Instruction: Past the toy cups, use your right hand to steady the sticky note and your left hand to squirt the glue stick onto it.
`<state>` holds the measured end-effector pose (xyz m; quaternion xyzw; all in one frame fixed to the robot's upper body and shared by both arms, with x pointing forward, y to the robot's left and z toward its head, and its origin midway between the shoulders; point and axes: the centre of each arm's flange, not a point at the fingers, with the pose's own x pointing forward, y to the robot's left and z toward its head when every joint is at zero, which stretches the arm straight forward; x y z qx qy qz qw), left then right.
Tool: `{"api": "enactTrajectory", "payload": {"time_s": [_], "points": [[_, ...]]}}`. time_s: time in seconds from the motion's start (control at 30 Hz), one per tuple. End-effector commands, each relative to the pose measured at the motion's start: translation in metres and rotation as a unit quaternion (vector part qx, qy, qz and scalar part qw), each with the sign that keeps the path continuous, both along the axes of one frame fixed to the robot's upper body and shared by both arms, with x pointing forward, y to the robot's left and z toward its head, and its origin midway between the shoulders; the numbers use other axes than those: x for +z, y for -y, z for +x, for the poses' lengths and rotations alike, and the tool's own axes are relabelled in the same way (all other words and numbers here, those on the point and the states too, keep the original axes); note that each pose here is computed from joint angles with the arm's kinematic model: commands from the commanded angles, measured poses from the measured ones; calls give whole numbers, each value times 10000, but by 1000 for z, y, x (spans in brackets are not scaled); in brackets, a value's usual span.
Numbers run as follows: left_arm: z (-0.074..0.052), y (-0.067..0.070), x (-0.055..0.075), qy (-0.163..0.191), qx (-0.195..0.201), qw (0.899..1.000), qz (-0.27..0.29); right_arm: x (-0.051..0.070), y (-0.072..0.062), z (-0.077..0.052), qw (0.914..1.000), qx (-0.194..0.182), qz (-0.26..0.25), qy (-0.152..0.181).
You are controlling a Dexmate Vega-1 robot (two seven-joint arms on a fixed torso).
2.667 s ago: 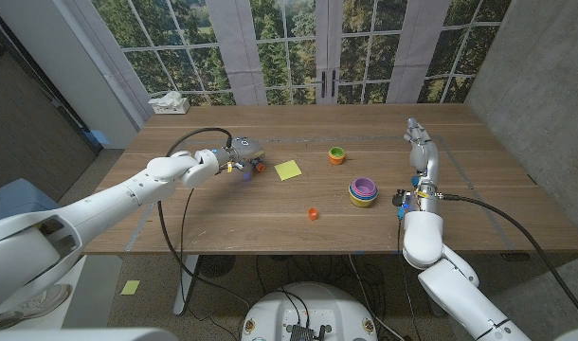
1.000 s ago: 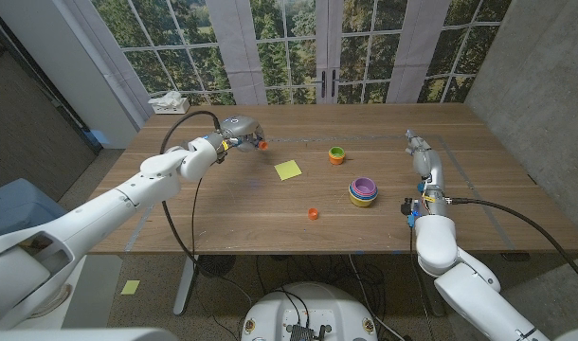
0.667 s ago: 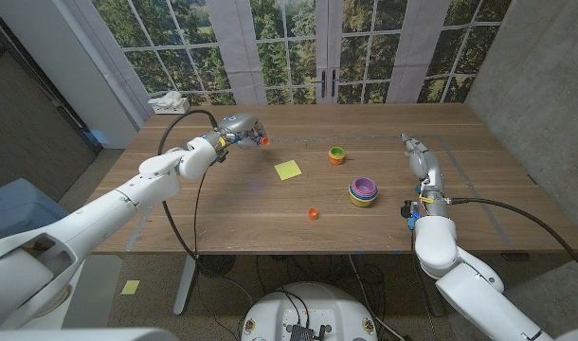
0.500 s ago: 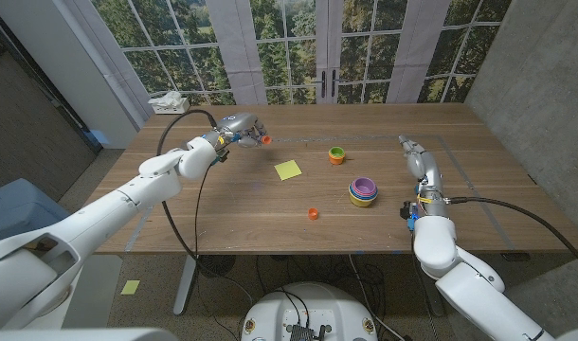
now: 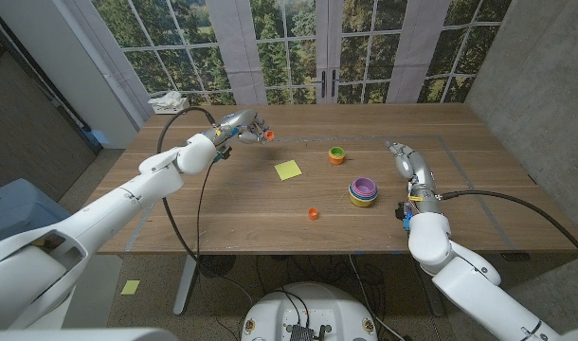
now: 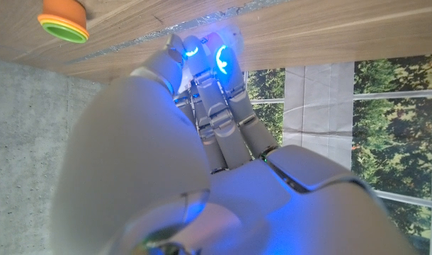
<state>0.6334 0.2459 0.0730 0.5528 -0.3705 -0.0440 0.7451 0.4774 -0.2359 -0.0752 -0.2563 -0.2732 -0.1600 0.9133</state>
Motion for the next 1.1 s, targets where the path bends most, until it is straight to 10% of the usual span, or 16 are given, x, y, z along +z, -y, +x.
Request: {"api": "enactTrajectory", "payload": {"time_s": [0.03, 1.1], "points": [[0, 1, 5, -352, -351, 9979, -407, 3, -13, 5, 9983, -107, -543, -190], [0, -11, 9, -1561, -1060, 9739, -1265, 14, -52, 11, 9855, -74, -1675, -242]]}}
